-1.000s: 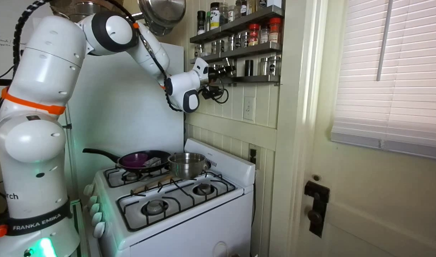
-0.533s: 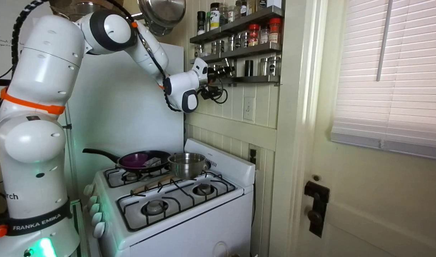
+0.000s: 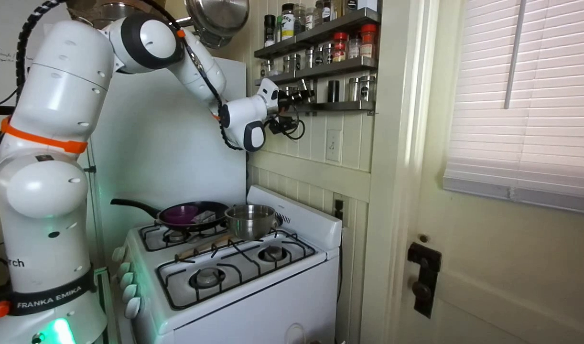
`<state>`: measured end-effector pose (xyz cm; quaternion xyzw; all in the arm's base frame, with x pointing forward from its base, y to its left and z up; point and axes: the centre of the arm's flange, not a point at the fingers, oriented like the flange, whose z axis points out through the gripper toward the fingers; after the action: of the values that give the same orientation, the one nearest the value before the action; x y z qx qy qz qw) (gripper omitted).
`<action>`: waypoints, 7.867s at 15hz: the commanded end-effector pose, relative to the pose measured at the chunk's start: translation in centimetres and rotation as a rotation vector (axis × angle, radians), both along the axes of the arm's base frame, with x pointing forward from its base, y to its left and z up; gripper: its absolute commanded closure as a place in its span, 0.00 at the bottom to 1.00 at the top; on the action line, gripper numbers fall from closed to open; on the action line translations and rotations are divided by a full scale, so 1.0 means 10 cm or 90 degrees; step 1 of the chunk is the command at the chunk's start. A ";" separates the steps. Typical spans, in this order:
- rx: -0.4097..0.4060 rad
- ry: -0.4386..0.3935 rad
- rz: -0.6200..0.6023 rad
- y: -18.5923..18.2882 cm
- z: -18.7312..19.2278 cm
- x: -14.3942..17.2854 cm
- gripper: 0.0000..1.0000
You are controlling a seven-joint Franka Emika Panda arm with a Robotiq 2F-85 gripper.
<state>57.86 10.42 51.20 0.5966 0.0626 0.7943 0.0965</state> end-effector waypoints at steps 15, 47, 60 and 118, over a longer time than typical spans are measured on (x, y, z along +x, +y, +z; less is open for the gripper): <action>-0.025 0.008 -0.067 0.05 -0.28 -0.66 0.77; -0.061 0.060 -0.153 0.13 -0.38 -0.74 0.77; -0.091 0.153 -0.231 0.16 -0.96 -1.04 0.77; 0.327 0.775 0.002 -0.09 -2.18 -1.91 0.77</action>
<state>40.21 10.82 31.99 0.9331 -0.0892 0.3357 -0.0932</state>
